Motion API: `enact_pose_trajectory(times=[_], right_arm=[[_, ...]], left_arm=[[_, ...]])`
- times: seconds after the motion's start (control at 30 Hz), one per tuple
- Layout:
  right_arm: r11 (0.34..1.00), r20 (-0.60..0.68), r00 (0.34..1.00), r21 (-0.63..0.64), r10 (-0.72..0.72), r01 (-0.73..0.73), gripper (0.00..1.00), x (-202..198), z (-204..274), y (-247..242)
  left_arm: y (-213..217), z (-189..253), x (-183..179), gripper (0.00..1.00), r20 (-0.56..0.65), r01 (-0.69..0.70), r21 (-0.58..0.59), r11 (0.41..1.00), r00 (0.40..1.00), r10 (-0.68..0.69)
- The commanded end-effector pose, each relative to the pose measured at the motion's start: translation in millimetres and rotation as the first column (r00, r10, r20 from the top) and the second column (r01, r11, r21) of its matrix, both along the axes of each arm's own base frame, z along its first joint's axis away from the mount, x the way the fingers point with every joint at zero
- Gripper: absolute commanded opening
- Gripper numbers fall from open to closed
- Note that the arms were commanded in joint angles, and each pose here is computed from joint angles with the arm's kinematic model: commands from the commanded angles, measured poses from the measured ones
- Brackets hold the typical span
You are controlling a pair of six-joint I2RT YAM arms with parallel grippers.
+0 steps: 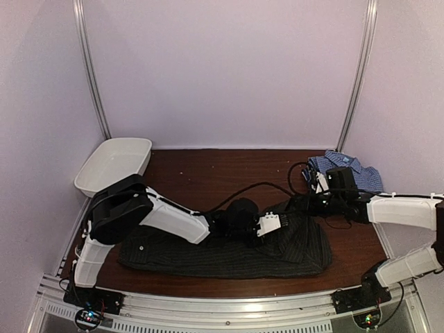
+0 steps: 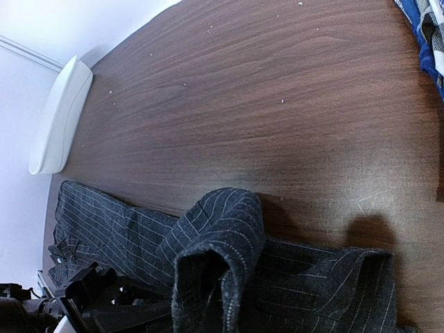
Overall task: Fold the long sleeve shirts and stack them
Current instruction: Pass from the right arm to the left
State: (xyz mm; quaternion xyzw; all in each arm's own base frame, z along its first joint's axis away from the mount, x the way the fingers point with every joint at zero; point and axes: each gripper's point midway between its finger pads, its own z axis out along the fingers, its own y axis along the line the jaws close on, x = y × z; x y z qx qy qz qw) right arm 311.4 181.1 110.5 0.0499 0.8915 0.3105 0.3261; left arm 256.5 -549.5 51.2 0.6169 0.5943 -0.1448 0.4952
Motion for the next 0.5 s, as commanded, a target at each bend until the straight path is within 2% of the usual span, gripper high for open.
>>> enact_pose_trajectory(times=[0.0,0.1,0.3,0.47], right_arm=[[1.000,0.026,1.000,0.019,-0.002,0.001,0.00,0,6,-3],[1.000,0.026,1.000,0.017,-0.005,0.005,0.00,-1,5,-5],[1.000,0.021,1.000,0.016,-0.010,0.010,0.00,-1,2,-7],[1.000,0.018,1.000,0.013,-0.011,0.011,0.00,-2,-1,-8]], left_arm=[[-1,17,6,0.06,0.026,-0.043,-0.078,0.996,0.999,0.045],[4,25,10,0.00,0.021,-0.089,-0.112,0.990,0.996,0.092],[13,25,20,0.00,-0.071,-0.199,-0.167,0.966,0.979,0.190],[16,26,20,0.00,-0.175,-0.244,-0.217,0.945,0.962,0.209]])
